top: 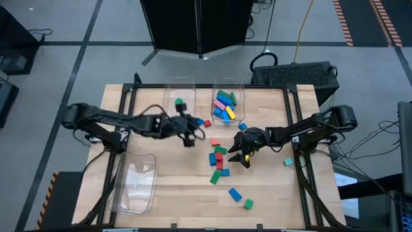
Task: Sort blocks by size
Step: Put the blue half cylinder block into the top left transparent bin
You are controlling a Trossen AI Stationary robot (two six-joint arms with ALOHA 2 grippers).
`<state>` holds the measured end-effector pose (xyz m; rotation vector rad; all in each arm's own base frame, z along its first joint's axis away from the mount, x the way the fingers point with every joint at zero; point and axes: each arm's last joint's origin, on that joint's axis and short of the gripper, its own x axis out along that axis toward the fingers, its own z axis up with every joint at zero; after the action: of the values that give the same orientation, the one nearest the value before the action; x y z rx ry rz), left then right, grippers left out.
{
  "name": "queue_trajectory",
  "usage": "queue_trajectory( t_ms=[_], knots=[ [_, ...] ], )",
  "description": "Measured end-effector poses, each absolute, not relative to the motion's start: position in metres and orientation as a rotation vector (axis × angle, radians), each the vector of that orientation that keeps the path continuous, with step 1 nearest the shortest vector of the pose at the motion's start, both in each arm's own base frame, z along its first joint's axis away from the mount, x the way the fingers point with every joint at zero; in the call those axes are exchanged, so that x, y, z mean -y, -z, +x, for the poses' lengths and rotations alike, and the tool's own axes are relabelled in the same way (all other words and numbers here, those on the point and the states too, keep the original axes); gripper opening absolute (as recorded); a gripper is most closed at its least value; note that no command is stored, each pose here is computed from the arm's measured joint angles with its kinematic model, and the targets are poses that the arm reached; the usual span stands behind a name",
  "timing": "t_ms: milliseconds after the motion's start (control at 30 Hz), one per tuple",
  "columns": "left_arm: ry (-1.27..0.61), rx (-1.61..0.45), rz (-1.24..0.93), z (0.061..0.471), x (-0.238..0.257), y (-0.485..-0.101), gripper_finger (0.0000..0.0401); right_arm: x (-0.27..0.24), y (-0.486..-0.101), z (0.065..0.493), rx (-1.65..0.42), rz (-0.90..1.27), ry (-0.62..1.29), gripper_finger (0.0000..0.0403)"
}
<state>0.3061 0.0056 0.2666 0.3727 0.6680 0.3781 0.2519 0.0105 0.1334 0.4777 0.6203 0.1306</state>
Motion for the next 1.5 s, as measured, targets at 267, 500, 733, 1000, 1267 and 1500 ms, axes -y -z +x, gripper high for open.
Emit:
queue_trajectory(
  t_ms=[267,500,733,1000,1267,1500],
  knots=[
    [-0.577,-0.903,0.235,0.278,-0.061,-0.257,0.0087,-0.012,-0.128,0.248,-0.687,0.439,-0.129,0.0233],
    [-0.637,-0.986,0.067,0.267,-0.107,-0.243,0.0087,-0.012,-0.127,0.247,-0.701,0.449,-0.117,0.0233],
    [-0.620,-1.024,-0.099,0.254,-0.148,-0.230,0.0088,-0.013,-0.130,0.250,-0.654,0.450,-0.127,0.0233],
    [-0.625,-1.072,-0.229,0.242,-0.181,-0.209,0.0098,-0.019,-0.134,0.252,-0.612,0.424,-0.159,0.0233],
    [-0.598,-1.148,-0.298,0.244,-0.193,-0.183,0.0101,-0.019,-0.135,0.253,-0.601,0.415,-0.160,0.0233],
    [-0.586,-1.166,-0.299,0.248,-0.191,-0.177,0.0170,-0.017,-0.134,0.253,-0.591,0.399,-0.103,0.0233]
  ],
)
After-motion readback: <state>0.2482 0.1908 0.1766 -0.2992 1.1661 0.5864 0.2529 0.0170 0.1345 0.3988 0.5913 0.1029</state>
